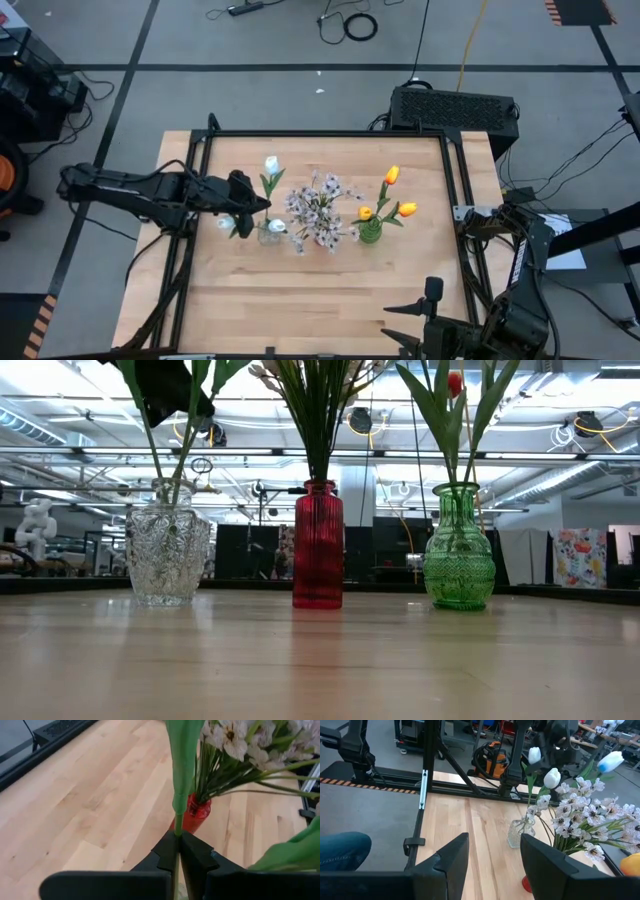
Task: Sort flowers into vase by color
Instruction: Put the white tulip into the transparent vase
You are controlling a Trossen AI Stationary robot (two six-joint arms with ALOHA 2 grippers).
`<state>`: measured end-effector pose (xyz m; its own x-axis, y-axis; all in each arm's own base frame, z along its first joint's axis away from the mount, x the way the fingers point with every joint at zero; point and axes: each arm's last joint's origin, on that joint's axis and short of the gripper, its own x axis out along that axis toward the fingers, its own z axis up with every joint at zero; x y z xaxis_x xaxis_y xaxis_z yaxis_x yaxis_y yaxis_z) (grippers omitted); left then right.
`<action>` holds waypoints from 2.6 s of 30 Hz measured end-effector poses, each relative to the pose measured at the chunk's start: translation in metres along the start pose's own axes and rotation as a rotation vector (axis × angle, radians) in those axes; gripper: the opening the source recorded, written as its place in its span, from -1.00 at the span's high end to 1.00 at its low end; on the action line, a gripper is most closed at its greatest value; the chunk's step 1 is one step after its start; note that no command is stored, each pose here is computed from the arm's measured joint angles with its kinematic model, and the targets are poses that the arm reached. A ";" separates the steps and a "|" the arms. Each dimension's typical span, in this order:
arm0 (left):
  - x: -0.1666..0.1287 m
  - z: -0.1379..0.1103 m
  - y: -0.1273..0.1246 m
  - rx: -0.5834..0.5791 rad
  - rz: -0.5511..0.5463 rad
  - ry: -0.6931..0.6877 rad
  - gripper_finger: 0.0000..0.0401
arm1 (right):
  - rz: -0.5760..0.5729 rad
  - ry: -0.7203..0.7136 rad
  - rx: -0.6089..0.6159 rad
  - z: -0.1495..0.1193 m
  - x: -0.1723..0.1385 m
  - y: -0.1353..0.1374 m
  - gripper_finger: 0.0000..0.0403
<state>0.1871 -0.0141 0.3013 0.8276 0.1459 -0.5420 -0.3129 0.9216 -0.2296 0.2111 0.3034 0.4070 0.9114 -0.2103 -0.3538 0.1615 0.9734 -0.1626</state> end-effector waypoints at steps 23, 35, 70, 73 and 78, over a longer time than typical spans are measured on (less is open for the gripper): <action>0.002 -0.013 0.000 0.023 0.071 0.102 0.82 | 0.000 -0.001 -0.006 0.000 0.000 0.000 0.15; 0.011 -0.015 -0.002 0.035 0.089 0.138 0.82 | 0.001 0.000 -0.007 0.000 0.000 0.000 0.15; -0.030 0.014 -0.004 -0.019 -0.035 -0.028 0.06 | 0.001 0.000 -0.007 0.000 0.000 0.000 0.15; -0.048 0.023 -0.004 -0.015 -0.065 -0.093 0.06 | 0.001 0.000 -0.007 0.000 0.000 0.000 0.15; -0.077 0.035 0.000 0.002 -0.108 -0.205 0.06 | 0.001 0.000 -0.011 0.000 0.000 0.000 0.15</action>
<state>0.1402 -0.0130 0.3716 0.9336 0.1168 -0.3387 -0.2171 0.9364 -0.2756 0.2109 0.3034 0.4072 0.9117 -0.2095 -0.3535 0.1567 0.9725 -0.1720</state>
